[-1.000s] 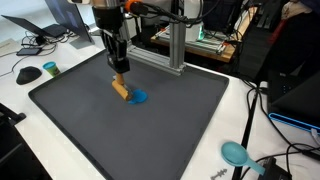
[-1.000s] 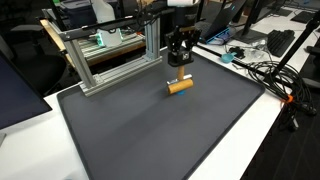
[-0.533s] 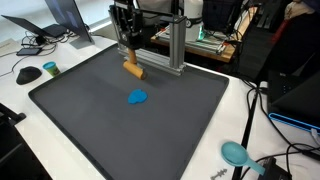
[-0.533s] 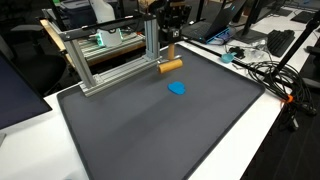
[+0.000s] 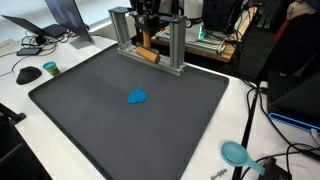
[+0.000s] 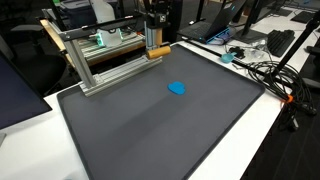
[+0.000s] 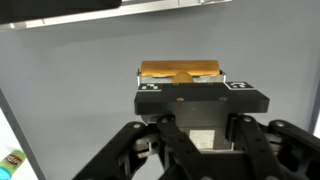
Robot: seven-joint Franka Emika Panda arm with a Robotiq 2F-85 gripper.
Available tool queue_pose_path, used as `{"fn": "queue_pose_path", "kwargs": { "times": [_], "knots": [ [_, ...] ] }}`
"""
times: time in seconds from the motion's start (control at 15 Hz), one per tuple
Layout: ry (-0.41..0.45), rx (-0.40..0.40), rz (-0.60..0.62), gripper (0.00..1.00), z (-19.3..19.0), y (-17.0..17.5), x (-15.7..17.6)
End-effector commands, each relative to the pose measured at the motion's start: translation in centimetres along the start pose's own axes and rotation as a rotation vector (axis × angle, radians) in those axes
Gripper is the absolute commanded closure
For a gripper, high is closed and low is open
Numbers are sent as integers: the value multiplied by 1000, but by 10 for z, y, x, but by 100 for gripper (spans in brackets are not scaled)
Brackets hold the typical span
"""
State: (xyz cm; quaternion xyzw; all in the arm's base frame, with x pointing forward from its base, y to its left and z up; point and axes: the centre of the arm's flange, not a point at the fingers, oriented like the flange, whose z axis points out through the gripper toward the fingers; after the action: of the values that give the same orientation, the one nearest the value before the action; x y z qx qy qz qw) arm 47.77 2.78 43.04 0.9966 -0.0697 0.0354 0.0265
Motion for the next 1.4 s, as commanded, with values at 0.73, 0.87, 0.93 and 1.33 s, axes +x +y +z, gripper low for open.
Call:
{"fn": "queue_pose_path", "kwargs": {
  "times": [0.73,0.87,0.93,1.33],
  "knots": [
    [-15,-33,-39,78,-20,41,-98],
    [-13,-29,-47,78,-17,40,-105],
    [-14,-30,-52,78,-15,39,-109],
    [-3,-13,-91,78,-11,42,-129]
  ]
}}
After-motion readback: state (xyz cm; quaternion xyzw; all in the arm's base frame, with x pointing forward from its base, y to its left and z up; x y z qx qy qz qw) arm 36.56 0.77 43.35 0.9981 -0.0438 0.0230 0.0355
